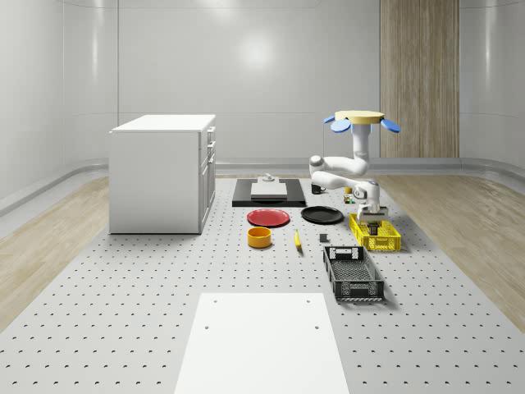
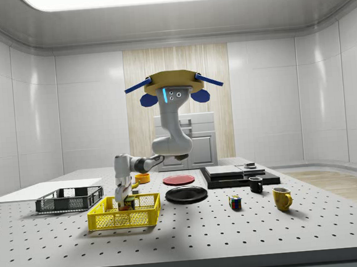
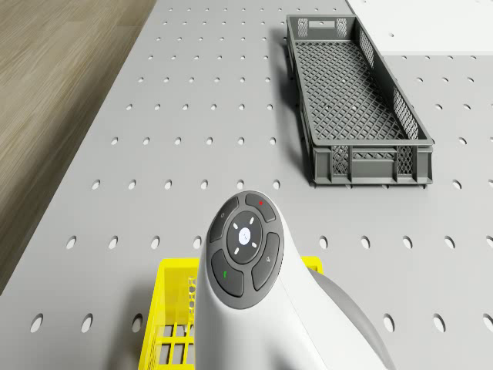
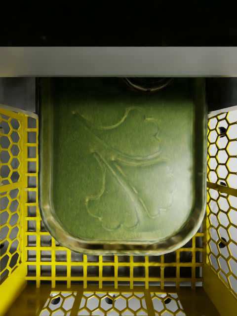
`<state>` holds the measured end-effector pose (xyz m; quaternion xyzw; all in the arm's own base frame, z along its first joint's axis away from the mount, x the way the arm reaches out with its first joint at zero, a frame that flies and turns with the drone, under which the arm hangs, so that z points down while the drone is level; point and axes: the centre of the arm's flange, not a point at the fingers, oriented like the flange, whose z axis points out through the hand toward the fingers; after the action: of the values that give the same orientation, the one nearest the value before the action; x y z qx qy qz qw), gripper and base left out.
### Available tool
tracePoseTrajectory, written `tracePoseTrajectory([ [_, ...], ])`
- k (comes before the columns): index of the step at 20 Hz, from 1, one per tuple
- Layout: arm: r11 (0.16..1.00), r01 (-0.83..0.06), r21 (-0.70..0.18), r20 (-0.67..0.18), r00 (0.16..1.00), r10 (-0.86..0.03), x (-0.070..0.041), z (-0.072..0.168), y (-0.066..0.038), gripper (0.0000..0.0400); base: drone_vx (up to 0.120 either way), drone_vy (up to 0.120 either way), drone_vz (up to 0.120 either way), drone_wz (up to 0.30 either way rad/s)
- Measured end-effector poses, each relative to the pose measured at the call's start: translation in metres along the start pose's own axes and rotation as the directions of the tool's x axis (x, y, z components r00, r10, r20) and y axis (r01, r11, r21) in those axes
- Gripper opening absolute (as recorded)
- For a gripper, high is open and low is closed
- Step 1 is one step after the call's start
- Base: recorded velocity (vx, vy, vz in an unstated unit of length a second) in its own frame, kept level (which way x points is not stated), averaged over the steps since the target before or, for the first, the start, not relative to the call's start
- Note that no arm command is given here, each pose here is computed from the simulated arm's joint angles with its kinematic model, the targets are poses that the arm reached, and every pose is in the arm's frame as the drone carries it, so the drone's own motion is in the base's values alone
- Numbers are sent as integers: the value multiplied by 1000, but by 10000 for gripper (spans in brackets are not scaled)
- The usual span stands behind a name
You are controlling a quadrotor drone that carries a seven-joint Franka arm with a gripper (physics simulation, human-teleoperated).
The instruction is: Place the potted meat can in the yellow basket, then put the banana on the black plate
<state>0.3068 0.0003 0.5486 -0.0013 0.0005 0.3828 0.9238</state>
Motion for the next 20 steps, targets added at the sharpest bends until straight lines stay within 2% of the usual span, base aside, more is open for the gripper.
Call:
tracePoseTrajectory([
  [4,1000,0,1,2,1000,0,0,-3,0,371,0,0,0,0],
  [8,1000,0,2,3,1000,0,0,-17,0,389,0,0,0,0],
  [11,1000,0,2,3,1000,0,0,-26,0,395,0,0,107,0],
  [14,1000,0,2,4,1000,0,0,-32,0,398,107,-93,120,0],
  [20,1000,0,2,4,1000,0,0,-36,0,399,120,-120,0,0],
])
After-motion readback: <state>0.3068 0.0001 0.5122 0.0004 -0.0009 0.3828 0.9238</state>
